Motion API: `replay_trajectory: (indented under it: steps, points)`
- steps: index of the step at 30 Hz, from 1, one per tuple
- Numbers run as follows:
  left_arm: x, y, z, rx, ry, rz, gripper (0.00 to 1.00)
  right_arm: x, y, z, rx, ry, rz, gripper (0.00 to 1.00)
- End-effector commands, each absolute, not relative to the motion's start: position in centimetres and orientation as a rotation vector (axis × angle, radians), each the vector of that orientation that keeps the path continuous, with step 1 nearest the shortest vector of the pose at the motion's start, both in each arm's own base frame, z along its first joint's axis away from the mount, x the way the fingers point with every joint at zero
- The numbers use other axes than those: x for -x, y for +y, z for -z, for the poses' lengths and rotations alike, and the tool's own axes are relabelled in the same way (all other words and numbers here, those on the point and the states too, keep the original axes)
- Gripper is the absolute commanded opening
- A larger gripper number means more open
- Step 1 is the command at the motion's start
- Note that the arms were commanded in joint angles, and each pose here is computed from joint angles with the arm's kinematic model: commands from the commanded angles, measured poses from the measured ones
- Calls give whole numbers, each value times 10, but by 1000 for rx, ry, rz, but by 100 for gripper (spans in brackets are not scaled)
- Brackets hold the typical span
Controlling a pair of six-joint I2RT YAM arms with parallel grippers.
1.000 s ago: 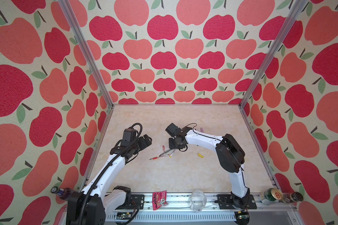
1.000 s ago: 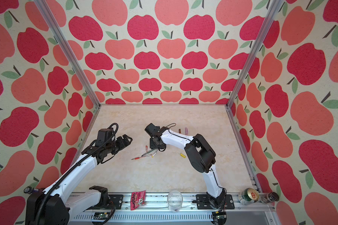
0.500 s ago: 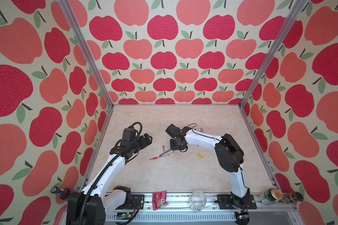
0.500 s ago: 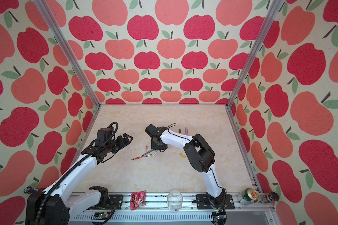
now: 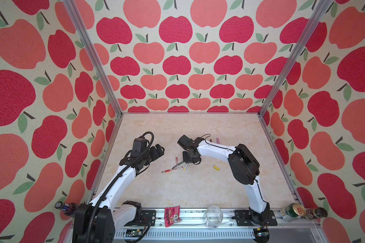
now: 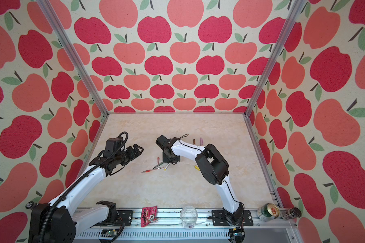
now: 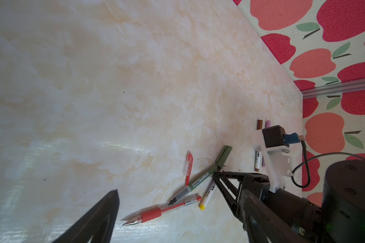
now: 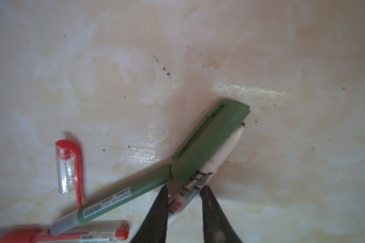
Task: Insert the pens into the pen caps
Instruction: 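Move the right gripper to the white pen and grasp it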
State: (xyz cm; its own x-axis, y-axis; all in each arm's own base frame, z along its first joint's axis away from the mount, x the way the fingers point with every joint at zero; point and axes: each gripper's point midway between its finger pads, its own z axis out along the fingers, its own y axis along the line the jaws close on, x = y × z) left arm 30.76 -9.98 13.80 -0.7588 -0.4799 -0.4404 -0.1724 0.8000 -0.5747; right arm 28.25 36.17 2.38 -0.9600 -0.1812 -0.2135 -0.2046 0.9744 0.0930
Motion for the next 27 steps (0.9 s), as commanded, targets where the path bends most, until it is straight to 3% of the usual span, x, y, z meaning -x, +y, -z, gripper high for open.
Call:
replay_trajectory:
  steps: [1,16,27]
  points:
    - [-311,-100,-140,455,2398,694,93,-275,356,-11,325,2956,-99,25]
    - [-309,-103,-142,458,2401,716,93,-273,347,-11,339,2956,-106,10]
    - [-315,-121,-172,322,2340,810,93,-301,338,-71,216,2813,-361,6]
